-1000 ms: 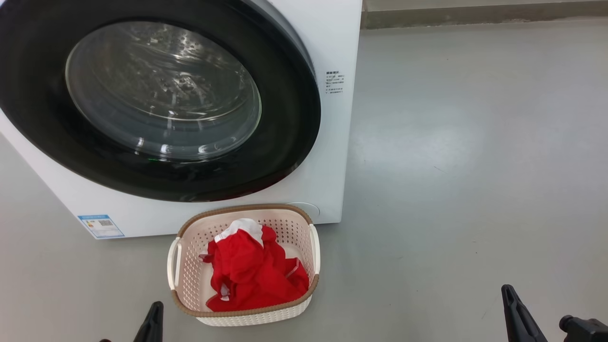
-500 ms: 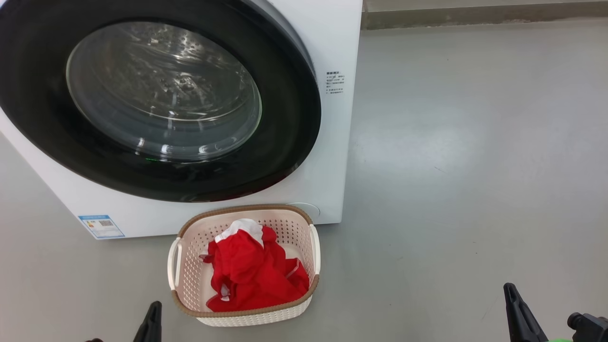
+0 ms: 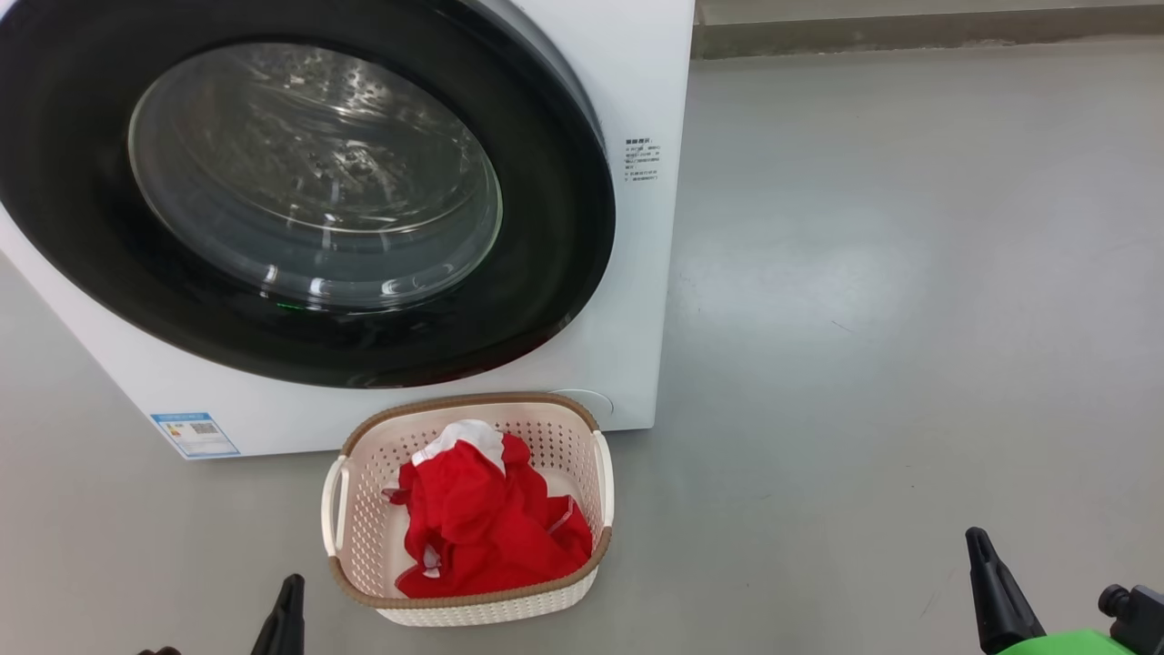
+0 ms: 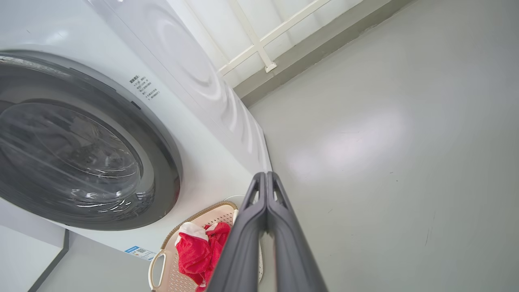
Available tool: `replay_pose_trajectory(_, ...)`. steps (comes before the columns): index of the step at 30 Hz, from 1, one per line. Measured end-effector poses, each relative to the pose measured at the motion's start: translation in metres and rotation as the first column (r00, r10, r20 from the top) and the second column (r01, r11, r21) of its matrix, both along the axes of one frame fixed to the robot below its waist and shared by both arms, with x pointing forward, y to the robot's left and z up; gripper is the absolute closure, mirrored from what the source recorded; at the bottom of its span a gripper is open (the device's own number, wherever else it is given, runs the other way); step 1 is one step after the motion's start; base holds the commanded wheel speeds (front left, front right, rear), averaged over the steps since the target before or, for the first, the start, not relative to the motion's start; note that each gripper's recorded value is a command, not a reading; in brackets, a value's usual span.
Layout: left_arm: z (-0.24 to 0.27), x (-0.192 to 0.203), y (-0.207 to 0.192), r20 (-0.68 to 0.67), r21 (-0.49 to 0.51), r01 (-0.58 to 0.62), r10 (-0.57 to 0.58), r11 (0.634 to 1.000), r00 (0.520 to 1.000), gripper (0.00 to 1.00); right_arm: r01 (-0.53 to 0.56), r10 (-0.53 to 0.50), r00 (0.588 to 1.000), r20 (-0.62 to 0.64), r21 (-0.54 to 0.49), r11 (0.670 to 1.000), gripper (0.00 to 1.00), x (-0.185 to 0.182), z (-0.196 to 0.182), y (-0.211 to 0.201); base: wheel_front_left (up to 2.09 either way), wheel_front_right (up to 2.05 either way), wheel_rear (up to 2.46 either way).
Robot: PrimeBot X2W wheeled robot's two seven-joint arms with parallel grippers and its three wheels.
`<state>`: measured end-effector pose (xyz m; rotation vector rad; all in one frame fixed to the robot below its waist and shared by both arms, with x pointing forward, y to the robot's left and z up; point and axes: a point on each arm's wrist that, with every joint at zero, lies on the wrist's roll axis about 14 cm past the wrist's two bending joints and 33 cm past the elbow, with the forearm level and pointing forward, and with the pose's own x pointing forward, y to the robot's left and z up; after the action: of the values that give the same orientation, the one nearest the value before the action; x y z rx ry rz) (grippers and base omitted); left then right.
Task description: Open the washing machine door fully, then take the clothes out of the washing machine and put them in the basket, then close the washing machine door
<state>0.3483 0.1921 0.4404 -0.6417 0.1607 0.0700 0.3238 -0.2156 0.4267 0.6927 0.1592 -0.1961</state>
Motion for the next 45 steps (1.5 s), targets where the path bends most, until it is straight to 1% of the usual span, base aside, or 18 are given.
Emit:
replay_pose_trajectory(15,0.004,0.005,0.003,-0.002,-0.144,-0.033,0.033,0.989,0.999,1.0,0.027,-0.029,0.999,0.015,0.155,0.988,1.0,0.007,0.004,0.001,0.0,0.0,0.0)
replay_pose_trajectory(22,0.004,0.005,0.003,-0.01,-0.218,-0.051,0.05,0.975,0.999,1.0,0.035,-0.041,0.999,0.022,0.222,0.974,1.0,0.01,0.006,0.001,0.0,0.0,0.0)
replay_pose_trajectory(26,0.004,0.006,0.003,-0.014,-0.251,-0.057,0.055,0.966,0.998,1.0,0.036,-0.042,0.999,0.02,0.244,0.969,1.0,0.011,0.006,0.002,0.0,0.0,0.0)
replay_pose_trajectory(33,0.011,0.012,0.002,-0.003,-0.327,-0.059,0.061,0.943,0.998,1.0,0.036,-0.055,0.997,0.05,0.328,0.944,1.0,0.021,0.015,0.003,0.0,0.0,0.0)
replay_pose_trajectory(37,0.011,0.012,0.002,-0.007,-0.371,-0.066,0.068,0.926,0.998,1.0,0.035,-0.056,0.997,0.049,0.359,0.933,1.0,0.021,0.015,0.004,0.0,0.0,0.0)
replay_pose_trajectory(45,0.012,0.012,0.001,-0.013,-0.448,-0.075,0.077,0.891,0.997,1.0,0.039,-0.07,0.996,0.055,0.437,0.899,1.0,0.023,0.018,0.005,0.0,0.0,0.0)
